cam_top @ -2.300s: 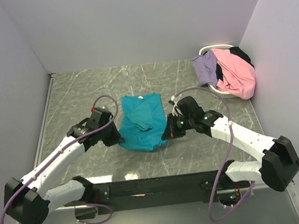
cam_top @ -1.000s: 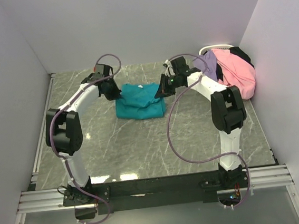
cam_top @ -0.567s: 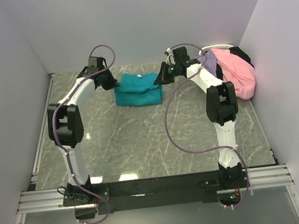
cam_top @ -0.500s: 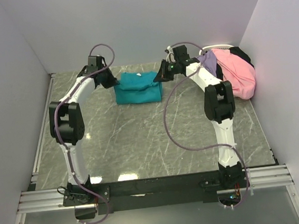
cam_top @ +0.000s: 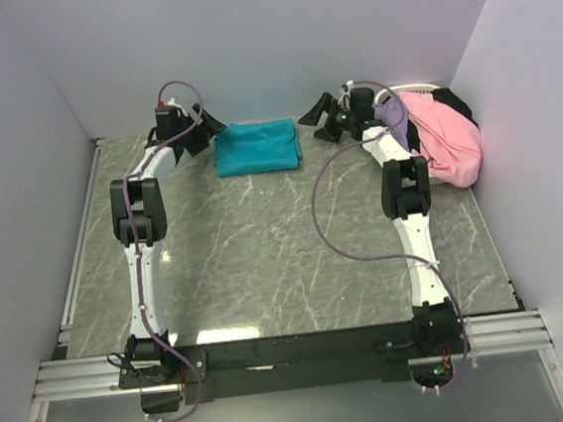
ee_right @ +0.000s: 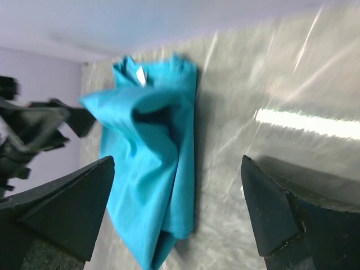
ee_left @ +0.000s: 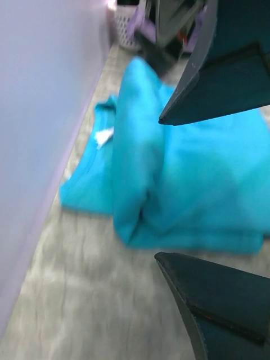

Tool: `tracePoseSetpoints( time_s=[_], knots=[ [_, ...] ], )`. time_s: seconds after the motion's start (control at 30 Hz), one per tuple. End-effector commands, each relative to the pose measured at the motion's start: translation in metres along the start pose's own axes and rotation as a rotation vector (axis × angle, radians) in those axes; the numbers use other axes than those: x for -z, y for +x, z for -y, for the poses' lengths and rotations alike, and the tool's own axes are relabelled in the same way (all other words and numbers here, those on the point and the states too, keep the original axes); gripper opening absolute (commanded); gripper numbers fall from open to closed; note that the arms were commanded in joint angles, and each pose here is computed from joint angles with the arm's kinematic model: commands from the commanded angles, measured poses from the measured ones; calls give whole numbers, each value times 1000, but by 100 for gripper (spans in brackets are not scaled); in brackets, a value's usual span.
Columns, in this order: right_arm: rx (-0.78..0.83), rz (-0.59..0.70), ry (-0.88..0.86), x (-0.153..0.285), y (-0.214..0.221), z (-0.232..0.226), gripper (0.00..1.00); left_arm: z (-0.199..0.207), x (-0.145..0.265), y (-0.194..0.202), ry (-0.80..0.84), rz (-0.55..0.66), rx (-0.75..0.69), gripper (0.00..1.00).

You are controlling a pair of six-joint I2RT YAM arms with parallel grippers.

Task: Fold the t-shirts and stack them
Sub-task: Fold the tshirt

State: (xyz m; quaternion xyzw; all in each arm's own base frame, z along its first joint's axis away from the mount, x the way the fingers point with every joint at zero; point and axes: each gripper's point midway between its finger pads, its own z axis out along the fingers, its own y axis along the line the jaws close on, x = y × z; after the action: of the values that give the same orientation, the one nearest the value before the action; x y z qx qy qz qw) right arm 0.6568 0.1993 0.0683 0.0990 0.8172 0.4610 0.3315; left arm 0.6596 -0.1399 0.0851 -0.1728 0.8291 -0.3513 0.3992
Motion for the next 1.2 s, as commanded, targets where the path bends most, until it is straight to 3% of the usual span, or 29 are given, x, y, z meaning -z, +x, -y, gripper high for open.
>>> tracePoseSetpoints(
  time_s=[0.0, 0.27, 0.37, 0.63, 0.87, 1.0, 1.17],
  knots=[
    [175, 134, -95, 17, -42, -57, 100, 34, 14, -41, 95, 119, -93, 99],
    [227, -11, -111, 27, -5, -82, 100, 33, 44, -34, 43, 110, -98, 99],
    [248, -80, -128, 27, 23, -89, 100, 63, 65, -26, 170, 90, -119, 99],
    [243, -155, -235, 11, 48, -119, 100, 108, 60, -8, 450, -37, -111, 100],
    [220, -73, -294, -13, 30, -121, 100, 104, 25, 0, 592, -84, -4, 100],
    [167, 6, -258, -32, 20, -96, 100, 91, 3, 6, 618, -98, 42, 99],
    [152, 101, -251, -36, -2, -93, 100, 80, -13, -3, 609, -4, 30, 99]
  ],
)
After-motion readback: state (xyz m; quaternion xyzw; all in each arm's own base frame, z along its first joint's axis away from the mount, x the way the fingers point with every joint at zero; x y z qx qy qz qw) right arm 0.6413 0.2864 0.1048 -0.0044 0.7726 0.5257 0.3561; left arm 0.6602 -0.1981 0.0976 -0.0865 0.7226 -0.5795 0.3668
